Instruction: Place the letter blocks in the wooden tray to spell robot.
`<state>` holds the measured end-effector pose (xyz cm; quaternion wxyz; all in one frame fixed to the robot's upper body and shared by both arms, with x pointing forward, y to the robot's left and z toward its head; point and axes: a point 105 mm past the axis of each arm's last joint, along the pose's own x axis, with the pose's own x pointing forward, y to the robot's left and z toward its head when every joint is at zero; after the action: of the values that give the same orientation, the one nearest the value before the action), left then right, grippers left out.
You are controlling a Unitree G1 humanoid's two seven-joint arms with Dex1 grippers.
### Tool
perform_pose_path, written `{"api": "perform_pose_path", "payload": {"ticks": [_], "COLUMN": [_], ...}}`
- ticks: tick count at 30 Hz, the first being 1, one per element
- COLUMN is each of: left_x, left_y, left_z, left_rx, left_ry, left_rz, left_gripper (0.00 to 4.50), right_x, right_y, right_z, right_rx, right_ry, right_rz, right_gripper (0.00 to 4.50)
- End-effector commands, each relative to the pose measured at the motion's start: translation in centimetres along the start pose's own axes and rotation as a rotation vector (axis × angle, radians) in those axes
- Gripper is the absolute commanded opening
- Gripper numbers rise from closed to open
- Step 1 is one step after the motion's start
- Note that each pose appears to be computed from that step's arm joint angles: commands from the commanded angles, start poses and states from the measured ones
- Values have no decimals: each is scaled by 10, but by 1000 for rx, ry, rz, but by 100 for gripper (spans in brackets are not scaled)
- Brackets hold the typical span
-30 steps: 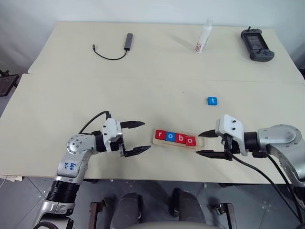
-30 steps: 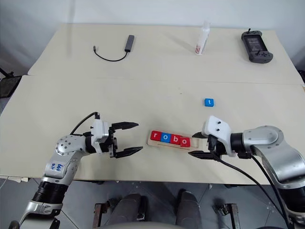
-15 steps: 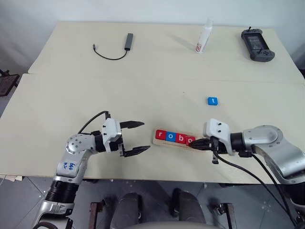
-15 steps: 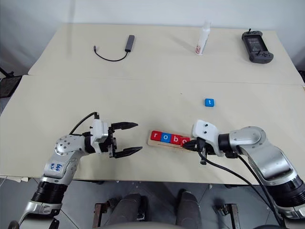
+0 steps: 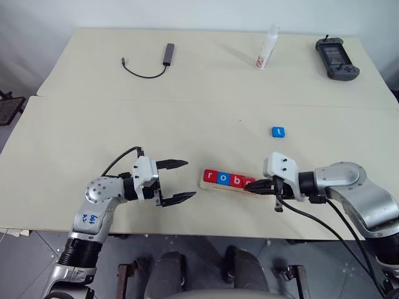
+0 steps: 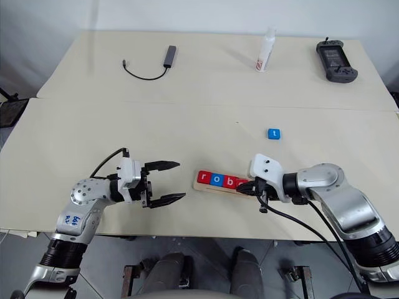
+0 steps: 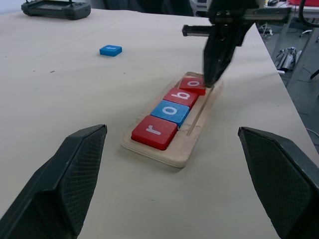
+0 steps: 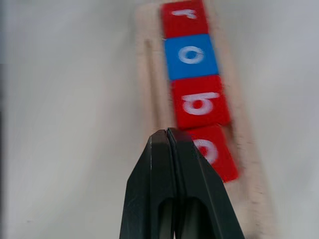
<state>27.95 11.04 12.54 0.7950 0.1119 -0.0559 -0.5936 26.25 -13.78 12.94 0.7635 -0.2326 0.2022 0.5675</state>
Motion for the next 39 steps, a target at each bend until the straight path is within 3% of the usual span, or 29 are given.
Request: {"api": "perform_pose_path", "payload": {"ticks": [1, 9, 16, 31, 39], "left_x": [0, 2, 1, 6, 0], "left_y": [2, 1, 2, 5, 3], "left_z": [10, 11, 11, 11, 9], "left_rx": [36, 35, 37, 38, 29], "left_ry": [-26, -30, -28, -39, -25], "left_rz": [-8, -6, 1, -15, -13], "left_gripper": [450, 450, 450, 450, 450], "right_x": [-4, 3, 4, -4, -39], "right_y": [7, -7, -7, -9, 5], "right_z": [7, -5, 5, -2, 10], "right_rx": [-14, -19, -2, 13, 61], "right_ry": [-4, 39, -16, -2, -167], "right_rz": [15, -63, -52, -114, -157], "right_gripper": [3, 3, 3, 3, 3]}}
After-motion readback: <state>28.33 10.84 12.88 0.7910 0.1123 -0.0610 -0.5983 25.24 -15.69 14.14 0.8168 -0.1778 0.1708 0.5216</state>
